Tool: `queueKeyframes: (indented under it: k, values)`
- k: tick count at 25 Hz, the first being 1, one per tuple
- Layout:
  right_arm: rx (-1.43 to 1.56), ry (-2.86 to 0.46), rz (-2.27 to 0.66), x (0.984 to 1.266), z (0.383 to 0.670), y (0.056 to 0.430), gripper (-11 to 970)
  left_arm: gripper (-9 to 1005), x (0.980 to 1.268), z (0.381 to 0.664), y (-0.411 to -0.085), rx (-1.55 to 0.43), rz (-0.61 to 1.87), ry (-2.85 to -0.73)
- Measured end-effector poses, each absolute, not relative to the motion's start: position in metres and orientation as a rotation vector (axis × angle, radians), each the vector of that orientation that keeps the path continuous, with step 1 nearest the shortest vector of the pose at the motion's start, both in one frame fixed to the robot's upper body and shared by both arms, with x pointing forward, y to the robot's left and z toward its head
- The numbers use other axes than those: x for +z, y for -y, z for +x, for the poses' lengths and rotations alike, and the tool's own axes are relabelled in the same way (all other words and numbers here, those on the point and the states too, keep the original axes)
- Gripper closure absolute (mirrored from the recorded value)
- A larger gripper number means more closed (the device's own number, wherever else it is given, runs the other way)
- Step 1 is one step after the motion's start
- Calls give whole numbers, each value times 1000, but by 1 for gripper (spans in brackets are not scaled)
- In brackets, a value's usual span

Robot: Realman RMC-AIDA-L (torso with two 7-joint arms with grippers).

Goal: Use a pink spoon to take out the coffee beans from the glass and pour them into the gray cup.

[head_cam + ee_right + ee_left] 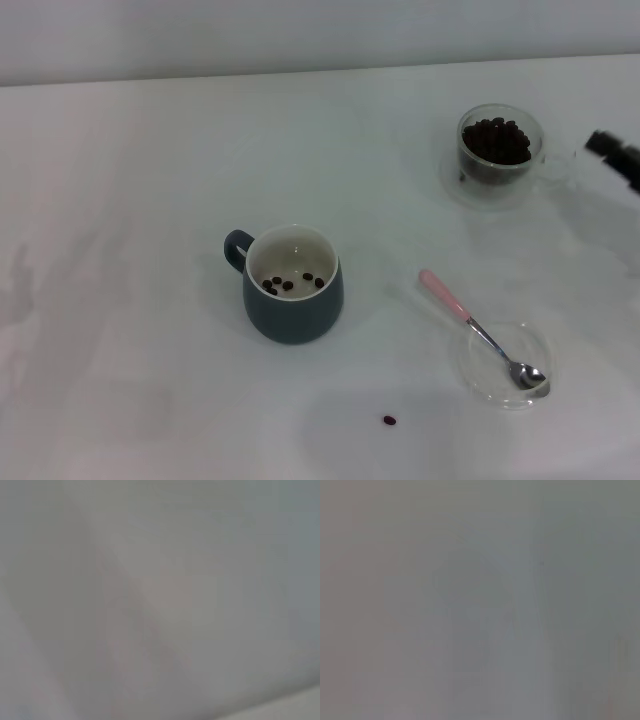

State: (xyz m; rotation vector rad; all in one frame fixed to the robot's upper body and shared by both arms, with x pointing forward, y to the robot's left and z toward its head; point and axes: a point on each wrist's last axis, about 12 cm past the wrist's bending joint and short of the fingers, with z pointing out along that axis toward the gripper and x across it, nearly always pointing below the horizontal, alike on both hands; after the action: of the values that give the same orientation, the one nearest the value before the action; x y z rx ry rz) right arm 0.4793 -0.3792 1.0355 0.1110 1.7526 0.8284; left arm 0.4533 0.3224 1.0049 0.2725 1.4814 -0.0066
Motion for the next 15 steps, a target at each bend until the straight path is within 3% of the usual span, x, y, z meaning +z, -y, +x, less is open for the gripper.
queueKeyframes:
  k: [15]
  values:
    - [260,-1549,83,1045,481,419,704,616,1011,458,-331,52,162,-1446]
